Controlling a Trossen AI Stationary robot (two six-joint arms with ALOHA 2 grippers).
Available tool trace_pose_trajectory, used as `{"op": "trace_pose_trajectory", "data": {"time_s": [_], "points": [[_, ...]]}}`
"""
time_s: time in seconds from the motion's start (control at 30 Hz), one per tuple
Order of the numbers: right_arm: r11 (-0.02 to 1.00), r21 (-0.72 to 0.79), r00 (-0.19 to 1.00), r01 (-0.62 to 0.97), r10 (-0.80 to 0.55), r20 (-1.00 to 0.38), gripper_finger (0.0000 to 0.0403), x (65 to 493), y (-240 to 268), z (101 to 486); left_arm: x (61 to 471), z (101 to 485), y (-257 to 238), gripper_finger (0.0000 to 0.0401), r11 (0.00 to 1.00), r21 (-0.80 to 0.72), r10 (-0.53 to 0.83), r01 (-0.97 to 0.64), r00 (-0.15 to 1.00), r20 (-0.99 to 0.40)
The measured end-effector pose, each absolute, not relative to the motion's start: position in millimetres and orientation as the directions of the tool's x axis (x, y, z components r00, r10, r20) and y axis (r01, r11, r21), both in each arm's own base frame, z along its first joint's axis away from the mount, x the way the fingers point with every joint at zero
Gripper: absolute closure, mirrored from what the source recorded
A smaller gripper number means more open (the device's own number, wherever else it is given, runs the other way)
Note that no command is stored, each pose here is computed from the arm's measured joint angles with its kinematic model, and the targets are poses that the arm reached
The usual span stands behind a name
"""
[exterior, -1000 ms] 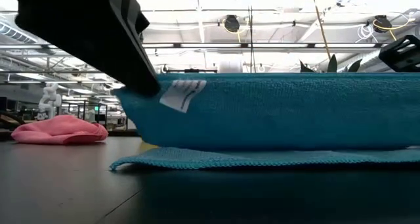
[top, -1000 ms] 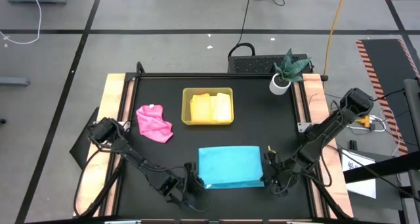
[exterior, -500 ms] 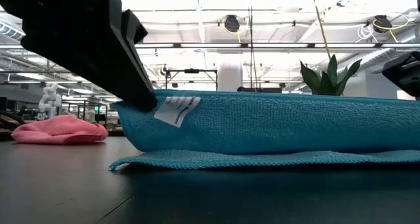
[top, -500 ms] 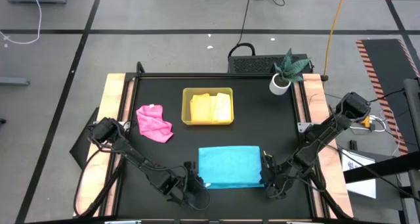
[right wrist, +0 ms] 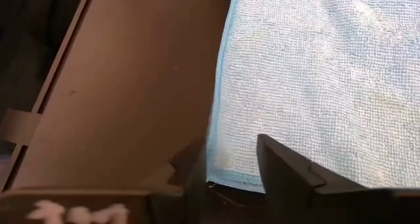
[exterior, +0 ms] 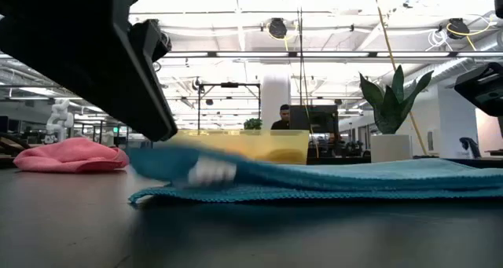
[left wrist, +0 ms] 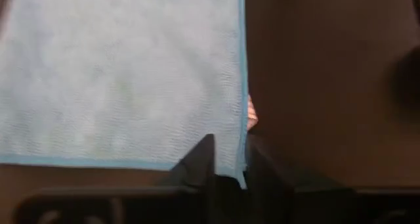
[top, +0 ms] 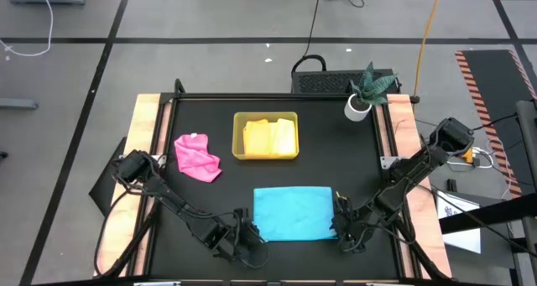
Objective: Fold microfiber towels
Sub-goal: Fold the blue microfiber cloth
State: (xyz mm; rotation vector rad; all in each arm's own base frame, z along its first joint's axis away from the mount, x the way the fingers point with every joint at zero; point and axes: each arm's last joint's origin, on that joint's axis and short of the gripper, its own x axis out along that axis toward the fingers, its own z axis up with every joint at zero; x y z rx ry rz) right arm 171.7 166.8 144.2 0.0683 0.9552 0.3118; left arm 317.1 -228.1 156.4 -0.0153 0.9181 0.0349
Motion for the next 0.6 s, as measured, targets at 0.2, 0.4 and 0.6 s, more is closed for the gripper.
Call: {"op": "trace_pose_trajectory", "data": {"time_s": [0.2,0.4,0.6], "points": [[0.927,0.231,0.483,-0.295,0.353,-0.801,0.0255,170.2,168.5,143.9,325.6,161.7,-224.7,0.0219,0.990,-0.138,-0.097,-0.032,0.560,-0.823],[0.928,0.214,0.493,-0.306,0.347,-0.798,0.0267,170.2,168.8,144.2,334.2,167.2,-216.1,0.0184,0.994,-0.084,-0.027,-0.067,0.604,-0.797],[0.935,0.164,0.526,-0.315,0.316,-0.790,0.0271,170.1,170.8,143.1,346.3,167.6,-195.8,0.0183,0.990,-0.044,0.048,-0.131,0.619,-0.784]]}}
